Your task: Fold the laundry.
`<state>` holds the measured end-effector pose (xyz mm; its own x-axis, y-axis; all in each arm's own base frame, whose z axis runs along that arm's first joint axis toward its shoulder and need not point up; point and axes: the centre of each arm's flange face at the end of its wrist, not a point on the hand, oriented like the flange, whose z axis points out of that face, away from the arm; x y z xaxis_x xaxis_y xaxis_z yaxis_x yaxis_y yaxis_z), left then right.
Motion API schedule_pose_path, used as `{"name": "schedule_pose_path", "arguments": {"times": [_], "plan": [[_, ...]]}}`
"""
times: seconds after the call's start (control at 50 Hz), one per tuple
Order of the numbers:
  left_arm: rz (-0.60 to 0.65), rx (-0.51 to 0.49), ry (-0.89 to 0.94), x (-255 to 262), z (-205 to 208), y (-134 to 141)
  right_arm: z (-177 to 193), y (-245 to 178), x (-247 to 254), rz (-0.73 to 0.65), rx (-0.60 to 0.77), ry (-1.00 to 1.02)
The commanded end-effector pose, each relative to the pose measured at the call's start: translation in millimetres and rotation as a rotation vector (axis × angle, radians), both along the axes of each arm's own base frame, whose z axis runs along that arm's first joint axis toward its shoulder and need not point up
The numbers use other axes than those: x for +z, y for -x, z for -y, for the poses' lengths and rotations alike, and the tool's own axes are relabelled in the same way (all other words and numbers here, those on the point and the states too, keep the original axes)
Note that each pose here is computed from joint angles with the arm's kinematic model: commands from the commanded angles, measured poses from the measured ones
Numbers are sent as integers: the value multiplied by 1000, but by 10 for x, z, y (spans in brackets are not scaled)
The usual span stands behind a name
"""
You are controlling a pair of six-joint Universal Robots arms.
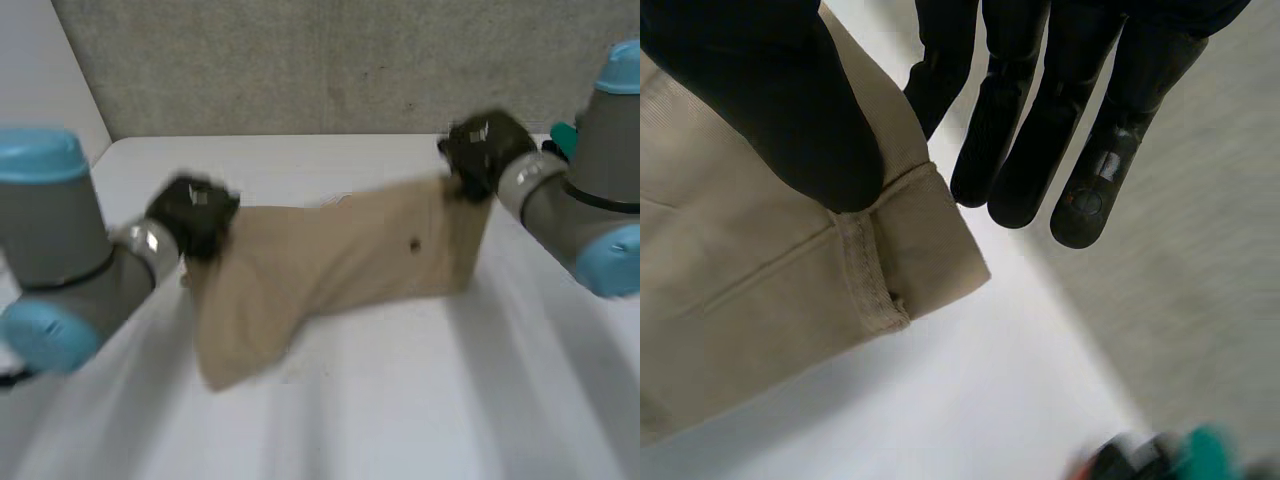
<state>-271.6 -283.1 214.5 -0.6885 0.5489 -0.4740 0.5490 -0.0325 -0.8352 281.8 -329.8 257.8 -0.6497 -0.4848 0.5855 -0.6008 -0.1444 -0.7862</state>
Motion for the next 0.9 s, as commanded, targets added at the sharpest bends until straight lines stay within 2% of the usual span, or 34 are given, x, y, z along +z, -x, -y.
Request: {"name": "schedule_pose_path", "arguments": {"times": [0.02,0.08,0.14,0.2,0.28,0.42,0.5,0.56,0.66,0.76,0.9], "plan": [[-235,88,588,1140,778,229,571,-249,842,280,-49,659],[-354,100,843,1679,853,220,595,-243,1282,403,-59,893],[-438,95,1007,2017,777,217,563,-263,1426,439,-42,948],[-460,90,1047,2115,713,207,561,-253,1459,463,-36,943],[-437,80,969,1937,678,198,573,-242,1319,450,-35,861],[-363,40,753,1228,614,197,560,-243,768,362,-50,660],[-306,37,622,753,541,184,500,-214,313,287,-61,520],[-247,32,484,292,384,147,359,-148,-225,179,-80,319],[-188,11,355,-99,136,129,142,-61,-597,79,-79,137],[-165,-7,307,43,-104,100,-16,10,-604,28,-79,37],[-136,-13,250,734,-677,-153,-550,260,129,-71,-69,-65]]}}
